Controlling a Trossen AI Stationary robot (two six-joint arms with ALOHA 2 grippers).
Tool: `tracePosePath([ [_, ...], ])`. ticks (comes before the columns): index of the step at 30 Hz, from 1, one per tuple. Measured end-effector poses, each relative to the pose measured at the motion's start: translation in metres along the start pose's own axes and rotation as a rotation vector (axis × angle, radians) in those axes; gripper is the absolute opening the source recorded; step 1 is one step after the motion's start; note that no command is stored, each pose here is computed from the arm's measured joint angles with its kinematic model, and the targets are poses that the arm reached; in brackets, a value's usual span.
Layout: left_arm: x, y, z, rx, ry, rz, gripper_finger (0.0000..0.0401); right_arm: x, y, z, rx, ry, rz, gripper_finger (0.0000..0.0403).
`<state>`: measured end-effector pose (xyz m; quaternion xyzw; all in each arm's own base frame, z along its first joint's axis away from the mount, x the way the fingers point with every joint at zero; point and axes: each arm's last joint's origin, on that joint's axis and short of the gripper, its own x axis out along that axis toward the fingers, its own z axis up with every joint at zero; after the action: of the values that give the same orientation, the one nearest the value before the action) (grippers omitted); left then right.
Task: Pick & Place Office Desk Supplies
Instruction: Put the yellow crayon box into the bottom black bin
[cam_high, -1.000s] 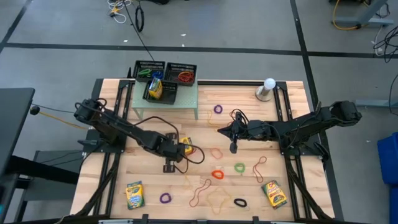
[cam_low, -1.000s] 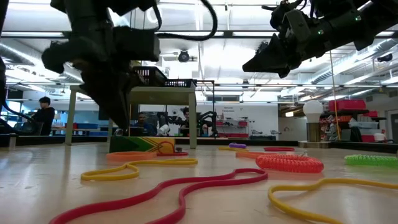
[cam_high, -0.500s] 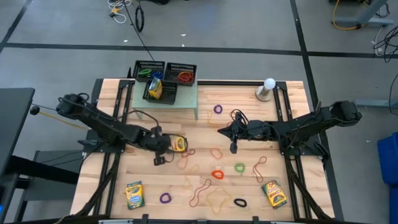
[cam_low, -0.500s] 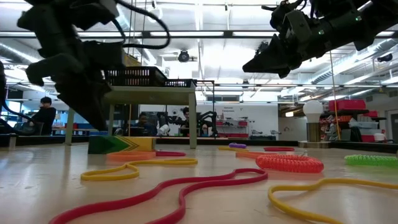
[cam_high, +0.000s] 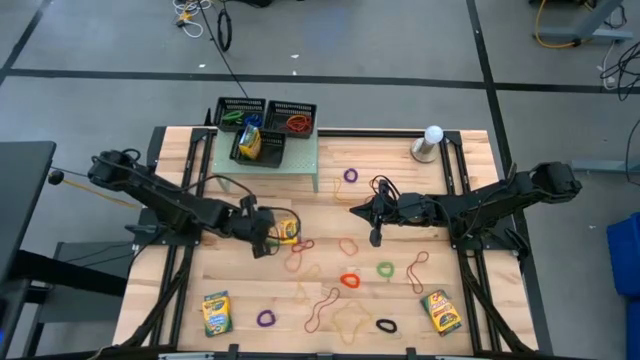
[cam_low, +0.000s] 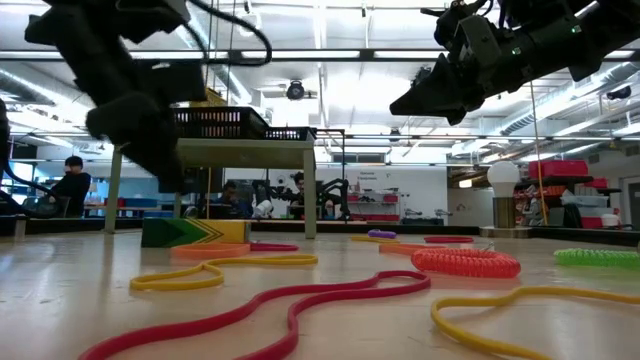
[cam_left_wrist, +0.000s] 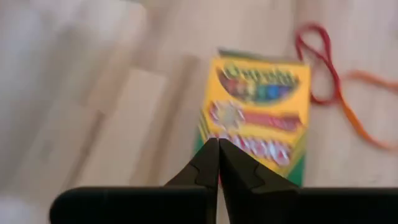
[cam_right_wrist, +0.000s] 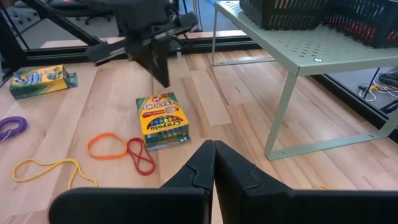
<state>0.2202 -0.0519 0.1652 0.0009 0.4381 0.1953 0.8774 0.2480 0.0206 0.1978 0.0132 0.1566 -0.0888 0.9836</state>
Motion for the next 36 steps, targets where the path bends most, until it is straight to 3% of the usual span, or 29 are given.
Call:
tracePosePath([
  [5, 0.007, 0.009, 0.003, -0.018, 0.003, 0.07, 0.0051, 0.0, 0.0, 0.0, 0.0, 0.0, 0.0, 0.0016],
  [12, 0.032, 0.017, -0.002, 0.027, 0.109, 0.132, 0.008, 0.0, 0.0, 0.0, 0.0, 0.0, 0.0, 0.0016],
  [23, 0.029, -0.01, -0.014, 0.008, 0.26, -0.206, 0.0038, 0.0, 0.0, 0.0, -0.002, 0.0, 0.0, 0.0016],
  [26, 0.023, -0.021, -0.014, 0.032, 0.24, -0.236, 0.0032, 0.0, 0.0, 0.0, -0.002, 0.0, 0.0, 0.0016],
  [36, 0.004, -0.031, 0.048, 0.058, 0.034, -0.255, 0.008, 0.0, 0.0, 0.0, -0.001, 0.0, -0.001, 0.0016],
])
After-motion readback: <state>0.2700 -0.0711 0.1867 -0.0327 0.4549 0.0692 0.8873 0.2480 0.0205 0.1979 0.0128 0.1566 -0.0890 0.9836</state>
